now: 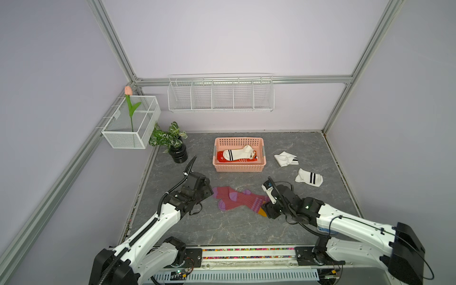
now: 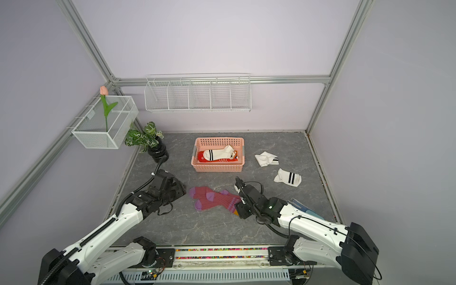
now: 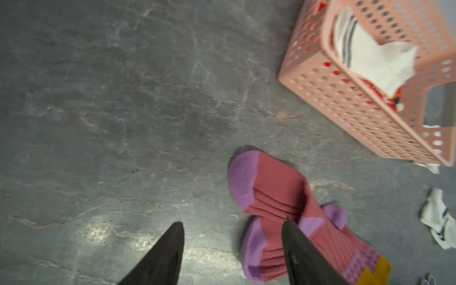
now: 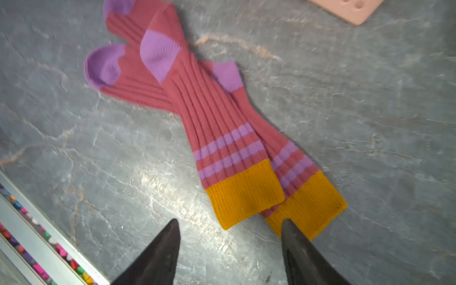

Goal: Place the socks together as a pair
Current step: Flatten out the sock.

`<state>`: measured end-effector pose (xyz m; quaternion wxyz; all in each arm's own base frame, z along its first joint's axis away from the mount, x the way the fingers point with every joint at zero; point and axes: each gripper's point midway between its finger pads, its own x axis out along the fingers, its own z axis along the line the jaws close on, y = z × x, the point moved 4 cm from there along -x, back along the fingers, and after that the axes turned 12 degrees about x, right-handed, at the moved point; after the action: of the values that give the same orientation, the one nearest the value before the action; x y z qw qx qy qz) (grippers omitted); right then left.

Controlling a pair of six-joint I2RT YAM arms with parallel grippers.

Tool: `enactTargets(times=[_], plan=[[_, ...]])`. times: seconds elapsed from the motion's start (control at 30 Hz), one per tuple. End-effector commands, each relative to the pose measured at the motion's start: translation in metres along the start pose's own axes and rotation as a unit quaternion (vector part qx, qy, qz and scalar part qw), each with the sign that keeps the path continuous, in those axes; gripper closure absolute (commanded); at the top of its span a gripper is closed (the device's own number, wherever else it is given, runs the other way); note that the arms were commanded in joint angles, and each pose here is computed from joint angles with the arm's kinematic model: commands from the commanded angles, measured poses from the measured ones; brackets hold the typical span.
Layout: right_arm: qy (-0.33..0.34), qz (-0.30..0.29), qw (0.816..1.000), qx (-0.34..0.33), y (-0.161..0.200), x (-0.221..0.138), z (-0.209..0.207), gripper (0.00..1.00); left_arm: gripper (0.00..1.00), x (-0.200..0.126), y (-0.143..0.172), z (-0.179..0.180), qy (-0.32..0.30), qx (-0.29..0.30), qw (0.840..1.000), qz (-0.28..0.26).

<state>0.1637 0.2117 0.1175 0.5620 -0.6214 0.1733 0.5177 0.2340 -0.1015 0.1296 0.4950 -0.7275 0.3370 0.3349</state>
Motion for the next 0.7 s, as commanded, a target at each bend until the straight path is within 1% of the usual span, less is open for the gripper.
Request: enactTargets(times=[0.0,0.03,0.1,0.23,0.37,0.43,0.53,0.67], plan=[[0.029,0.047,0.998,-0.042,0.014,0.01,0.001,0.36,0.35,0.012,0.006,0.003,-0.002,-0.01,1.0,0.029],[0.027,0.06,0.997,-0.046,0.015,0.013,0.004,0.38,0.35,0.016,0.006,0.002,-0.003,-0.01,0.999,0.034],[0.037,0.078,0.995,-0.054,0.017,0.019,0.006,0.38,0.35,0.024,0.007,-0.002,0.003,-0.01,0.999,0.047],[0.075,0.107,0.989,-0.062,0.014,0.03,0.004,0.42,0.37,0.034,0.009,-0.007,0.006,-0.005,0.998,0.069],[0.078,0.108,0.989,-0.066,0.012,0.032,0.006,0.46,0.38,0.044,0.013,-0.005,0.004,-0.011,0.997,0.074],[0.077,0.113,0.988,-0.069,0.013,0.033,0.008,0.52,0.39,0.048,0.015,-0.005,0.005,-0.012,0.997,0.078],[0.088,0.128,0.986,-0.067,0.017,0.033,0.009,0.53,0.4,0.051,0.015,-0.006,0.001,-0.013,0.997,0.08],[0.096,0.136,0.985,-0.046,0.023,0.035,0.009,0.52,0.4,0.053,0.013,-0.008,0.01,-0.016,0.997,0.074]])
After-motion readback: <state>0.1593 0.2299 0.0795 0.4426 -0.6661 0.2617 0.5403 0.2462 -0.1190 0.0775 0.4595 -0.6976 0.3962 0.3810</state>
